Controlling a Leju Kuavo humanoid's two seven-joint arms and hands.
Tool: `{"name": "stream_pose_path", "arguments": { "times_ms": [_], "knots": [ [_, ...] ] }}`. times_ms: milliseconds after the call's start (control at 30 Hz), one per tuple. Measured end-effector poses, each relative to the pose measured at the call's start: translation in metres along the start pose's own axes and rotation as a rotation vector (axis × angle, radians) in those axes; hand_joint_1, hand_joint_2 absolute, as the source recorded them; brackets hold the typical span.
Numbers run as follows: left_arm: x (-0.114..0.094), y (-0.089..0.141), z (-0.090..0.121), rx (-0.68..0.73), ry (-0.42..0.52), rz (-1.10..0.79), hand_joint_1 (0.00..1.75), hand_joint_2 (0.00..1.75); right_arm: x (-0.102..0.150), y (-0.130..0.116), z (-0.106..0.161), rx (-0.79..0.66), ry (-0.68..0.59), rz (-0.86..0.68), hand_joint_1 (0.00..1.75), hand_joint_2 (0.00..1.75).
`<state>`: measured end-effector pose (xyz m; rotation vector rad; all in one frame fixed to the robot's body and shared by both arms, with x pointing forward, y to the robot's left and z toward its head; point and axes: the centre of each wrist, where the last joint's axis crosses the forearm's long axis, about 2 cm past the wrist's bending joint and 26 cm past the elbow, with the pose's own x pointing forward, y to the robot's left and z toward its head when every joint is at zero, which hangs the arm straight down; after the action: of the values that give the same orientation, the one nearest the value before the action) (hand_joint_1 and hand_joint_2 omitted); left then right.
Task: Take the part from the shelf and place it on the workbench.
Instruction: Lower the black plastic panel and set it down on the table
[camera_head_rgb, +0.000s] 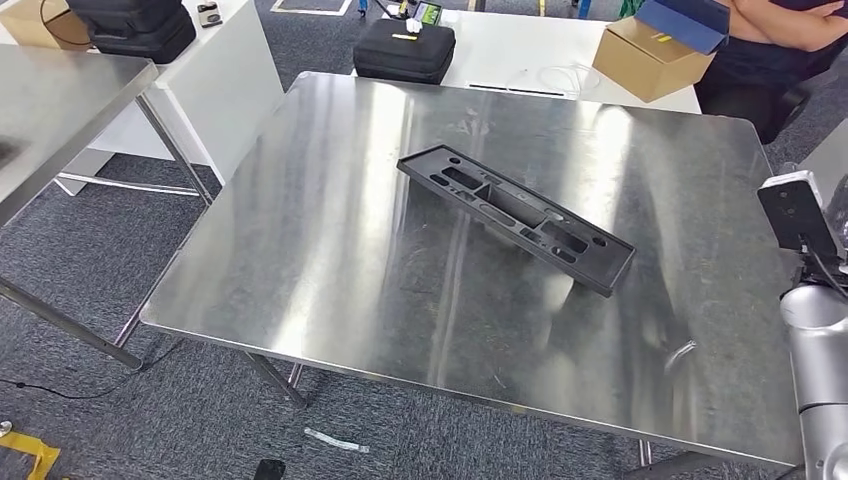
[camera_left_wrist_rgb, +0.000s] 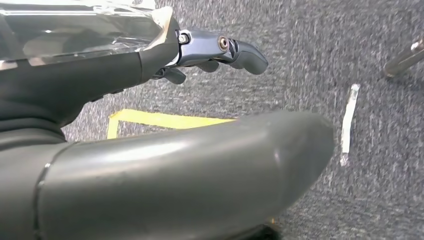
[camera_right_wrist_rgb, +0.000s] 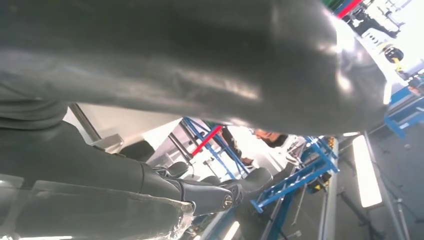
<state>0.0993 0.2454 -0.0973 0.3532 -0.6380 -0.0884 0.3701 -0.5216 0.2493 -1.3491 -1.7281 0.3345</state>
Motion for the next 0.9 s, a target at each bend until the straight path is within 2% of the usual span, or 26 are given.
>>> {"name": "stream_pose_path", "arguments": {
  "times_ms": [900],
  "knots": [
    [0.0,0.0,0.0,0.007,-0.012,0.009,0.0,0.0,0.002,0.012,0.011,-0.004,-0.004,-0.044,0.0,0.0]
  ]
}}
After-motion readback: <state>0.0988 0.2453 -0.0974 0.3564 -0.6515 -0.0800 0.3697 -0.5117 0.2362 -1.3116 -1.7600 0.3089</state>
